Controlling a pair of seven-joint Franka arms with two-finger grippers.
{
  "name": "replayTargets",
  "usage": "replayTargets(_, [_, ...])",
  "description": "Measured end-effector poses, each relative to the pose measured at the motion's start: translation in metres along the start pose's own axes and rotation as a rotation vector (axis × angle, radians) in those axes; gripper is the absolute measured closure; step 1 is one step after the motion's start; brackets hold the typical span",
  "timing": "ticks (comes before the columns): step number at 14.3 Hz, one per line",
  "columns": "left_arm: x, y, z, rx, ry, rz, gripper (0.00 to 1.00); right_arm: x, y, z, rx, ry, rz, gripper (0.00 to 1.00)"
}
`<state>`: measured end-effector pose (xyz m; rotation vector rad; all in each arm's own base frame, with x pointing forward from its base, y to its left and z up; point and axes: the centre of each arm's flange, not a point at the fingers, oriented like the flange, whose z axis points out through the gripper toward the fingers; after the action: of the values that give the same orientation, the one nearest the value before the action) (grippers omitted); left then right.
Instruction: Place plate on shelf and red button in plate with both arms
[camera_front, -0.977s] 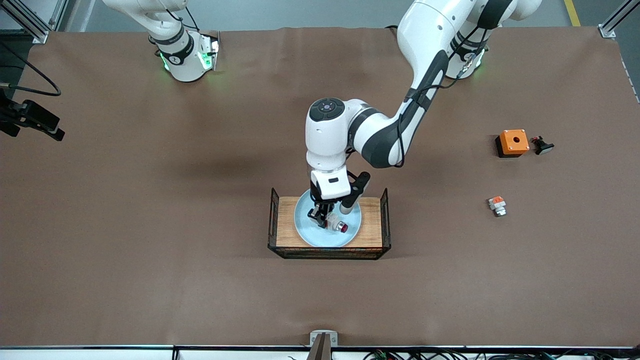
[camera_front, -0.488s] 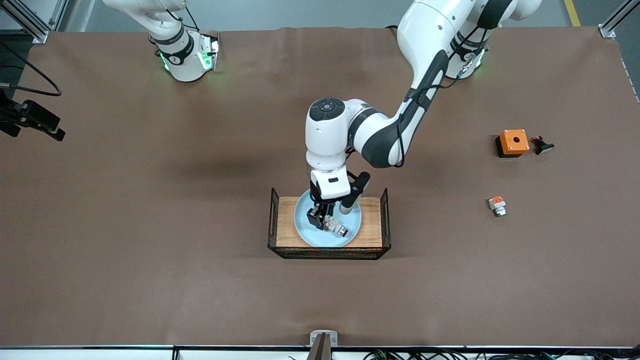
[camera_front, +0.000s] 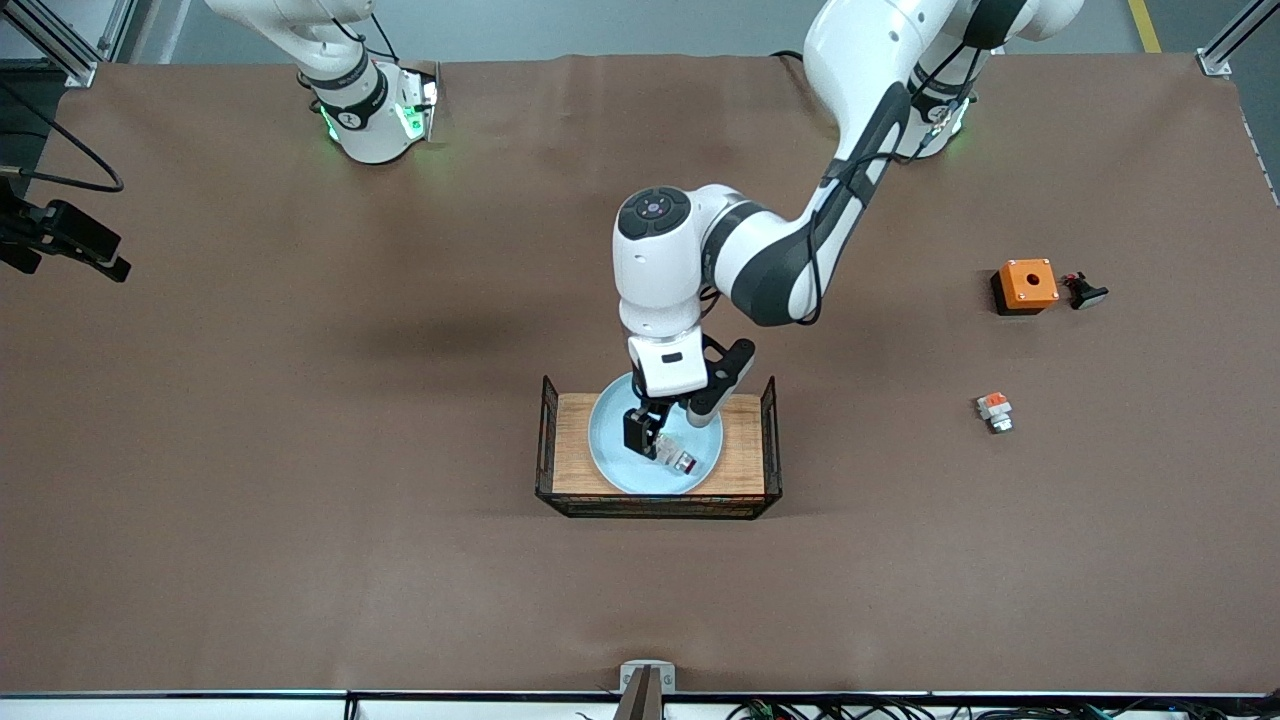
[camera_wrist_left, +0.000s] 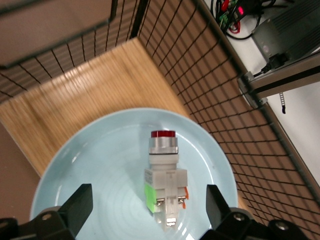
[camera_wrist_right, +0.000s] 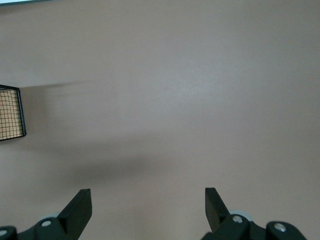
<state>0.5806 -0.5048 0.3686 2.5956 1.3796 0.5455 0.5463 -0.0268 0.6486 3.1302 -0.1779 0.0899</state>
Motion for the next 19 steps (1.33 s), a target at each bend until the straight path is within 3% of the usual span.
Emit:
replayTargets(5, [0.02, -0.001, -0.054, 0.068, -0.003, -0.026, 0.0, 0.0, 0.0, 0.0, 0.0, 0.0, 0.0, 0.0])
replayTargets(9, [0.044, -0.007, -0.1, 0.139, -0.058, 0.035, 0.0, 0.0, 0.0, 0.0, 0.0, 0.0, 0.0, 0.0])
replayTargets(14, [0.171, -0.031, -0.149, 0.265, -0.158, 0.122, 0.0, 0.0, 0.0, 0.0, 0.0, 0.0, -0.001, 0.0])
replayTargets(19, [0.303, -0.073, -0.187, 0.294, -0.244, 0.237, 0.0, 0.0, 0.0, 0.0, 0.0, -0.001, -0.001, 0.0])
